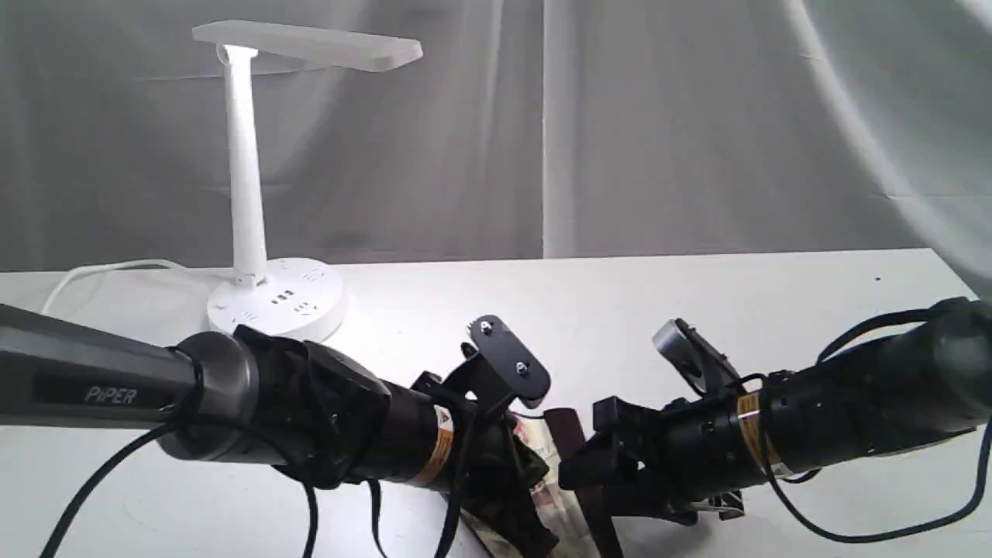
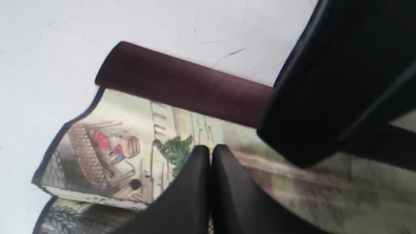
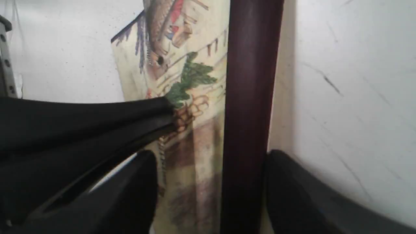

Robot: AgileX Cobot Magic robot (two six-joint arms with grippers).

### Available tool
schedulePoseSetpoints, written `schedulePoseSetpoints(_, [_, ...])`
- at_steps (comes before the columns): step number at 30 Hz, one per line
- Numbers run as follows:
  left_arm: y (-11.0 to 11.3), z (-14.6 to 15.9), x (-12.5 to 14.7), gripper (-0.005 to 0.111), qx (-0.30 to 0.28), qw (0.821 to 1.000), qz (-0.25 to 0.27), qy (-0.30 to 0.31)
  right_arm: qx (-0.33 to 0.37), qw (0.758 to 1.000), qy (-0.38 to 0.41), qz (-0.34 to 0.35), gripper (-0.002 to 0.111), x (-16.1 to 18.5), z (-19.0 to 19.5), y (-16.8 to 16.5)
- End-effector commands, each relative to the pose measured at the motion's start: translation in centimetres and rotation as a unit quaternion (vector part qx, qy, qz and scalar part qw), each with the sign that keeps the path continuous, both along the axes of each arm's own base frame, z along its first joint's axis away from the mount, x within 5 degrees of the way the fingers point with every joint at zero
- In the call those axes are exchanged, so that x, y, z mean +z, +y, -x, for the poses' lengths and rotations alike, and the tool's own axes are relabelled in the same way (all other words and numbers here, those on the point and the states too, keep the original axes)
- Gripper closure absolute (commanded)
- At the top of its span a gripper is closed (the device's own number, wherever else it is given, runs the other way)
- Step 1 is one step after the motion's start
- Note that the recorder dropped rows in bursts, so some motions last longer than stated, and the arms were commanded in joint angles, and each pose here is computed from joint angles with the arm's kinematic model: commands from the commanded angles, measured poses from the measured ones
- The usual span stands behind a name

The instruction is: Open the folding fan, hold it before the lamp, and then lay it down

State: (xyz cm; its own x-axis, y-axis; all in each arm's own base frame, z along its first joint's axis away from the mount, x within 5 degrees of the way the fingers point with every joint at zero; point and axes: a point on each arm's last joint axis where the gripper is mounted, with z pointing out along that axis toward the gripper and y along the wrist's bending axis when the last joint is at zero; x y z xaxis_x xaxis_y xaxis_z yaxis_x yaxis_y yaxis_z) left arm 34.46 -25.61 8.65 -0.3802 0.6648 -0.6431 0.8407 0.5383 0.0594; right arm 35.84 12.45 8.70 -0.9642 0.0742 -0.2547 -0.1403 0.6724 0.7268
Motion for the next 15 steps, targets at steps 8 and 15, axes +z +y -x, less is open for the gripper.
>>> schedulePoseSetpoints(8, [1.5, -0.25, -2.42, 0.107, 0.021, 0.999, -0.029, 0.018, 0.004, 0.999, -0.013, 0.038, 0.057, -0.39, 0.09, 0.58])
schedulePoseSetpoints(15, [1.51, -0.26, -2.42, 0.107, 0.021, 0.999, -0.03, 0.017, 0.007, 0.999, -0.002, 0.04, 0.078, -0.46, 0.26, 0.57])
